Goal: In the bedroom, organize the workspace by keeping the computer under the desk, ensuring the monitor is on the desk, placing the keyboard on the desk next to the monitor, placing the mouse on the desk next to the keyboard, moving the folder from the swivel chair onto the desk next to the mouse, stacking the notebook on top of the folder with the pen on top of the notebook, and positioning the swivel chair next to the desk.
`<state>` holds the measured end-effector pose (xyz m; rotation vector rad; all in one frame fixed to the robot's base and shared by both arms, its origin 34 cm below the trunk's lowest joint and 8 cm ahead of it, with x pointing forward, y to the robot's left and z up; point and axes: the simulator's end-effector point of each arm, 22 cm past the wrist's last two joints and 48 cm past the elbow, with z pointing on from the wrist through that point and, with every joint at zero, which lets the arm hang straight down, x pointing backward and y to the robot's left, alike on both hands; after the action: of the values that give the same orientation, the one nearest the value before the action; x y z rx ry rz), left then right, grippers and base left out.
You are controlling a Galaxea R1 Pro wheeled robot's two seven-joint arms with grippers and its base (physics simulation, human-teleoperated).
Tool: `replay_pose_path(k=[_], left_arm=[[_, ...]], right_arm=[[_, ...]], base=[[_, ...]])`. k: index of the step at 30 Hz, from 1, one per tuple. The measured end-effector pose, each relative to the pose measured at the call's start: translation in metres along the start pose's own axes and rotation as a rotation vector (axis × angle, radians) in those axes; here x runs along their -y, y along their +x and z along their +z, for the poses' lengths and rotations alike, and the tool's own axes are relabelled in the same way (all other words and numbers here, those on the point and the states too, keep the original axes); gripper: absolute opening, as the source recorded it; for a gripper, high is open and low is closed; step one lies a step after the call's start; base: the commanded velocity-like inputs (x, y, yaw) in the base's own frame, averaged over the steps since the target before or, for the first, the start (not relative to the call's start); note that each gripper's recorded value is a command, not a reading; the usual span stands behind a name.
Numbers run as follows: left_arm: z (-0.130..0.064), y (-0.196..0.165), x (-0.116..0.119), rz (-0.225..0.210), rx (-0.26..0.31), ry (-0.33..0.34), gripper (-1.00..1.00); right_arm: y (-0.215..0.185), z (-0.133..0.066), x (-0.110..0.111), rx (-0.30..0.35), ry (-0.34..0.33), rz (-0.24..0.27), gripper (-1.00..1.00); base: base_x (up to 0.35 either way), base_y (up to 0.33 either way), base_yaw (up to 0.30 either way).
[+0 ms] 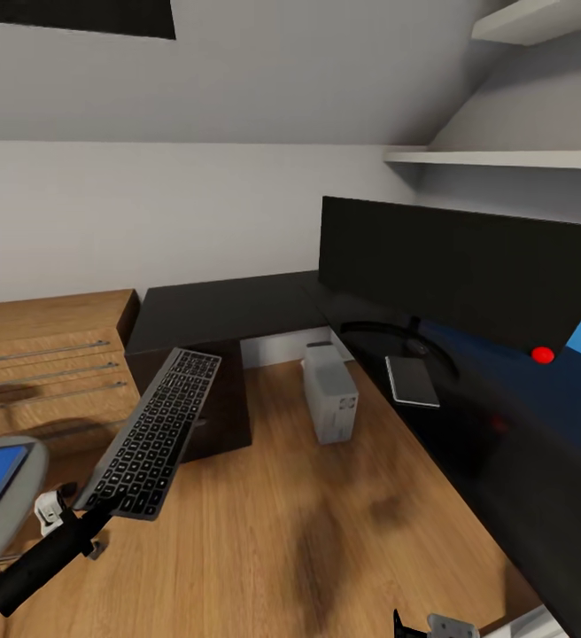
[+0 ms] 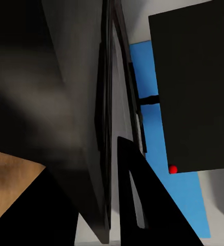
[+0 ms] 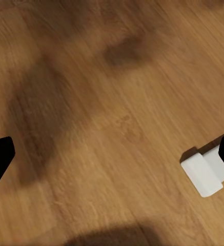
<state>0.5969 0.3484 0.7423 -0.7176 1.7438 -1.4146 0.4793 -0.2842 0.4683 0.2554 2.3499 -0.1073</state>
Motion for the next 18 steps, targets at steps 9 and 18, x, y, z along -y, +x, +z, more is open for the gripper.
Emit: replay_pose_path(k=[9,18], left_arm=[[-0.002,-0.004,0.015,-0.010,-0.002,-0.002,-1.00],[-0.020,-0.011,-0.001,-0.051,0.023,-0.075,-1.00]], right_arm=[[-0.012,-0.011,0.000,-0.001,0.000,0.000,1.00],[-0.022,-0.021,-0.001,-0.007,0.000,0.000,1.00]], base=[[0.000,0.000,0.000],[0.000,0.000,0.000]])
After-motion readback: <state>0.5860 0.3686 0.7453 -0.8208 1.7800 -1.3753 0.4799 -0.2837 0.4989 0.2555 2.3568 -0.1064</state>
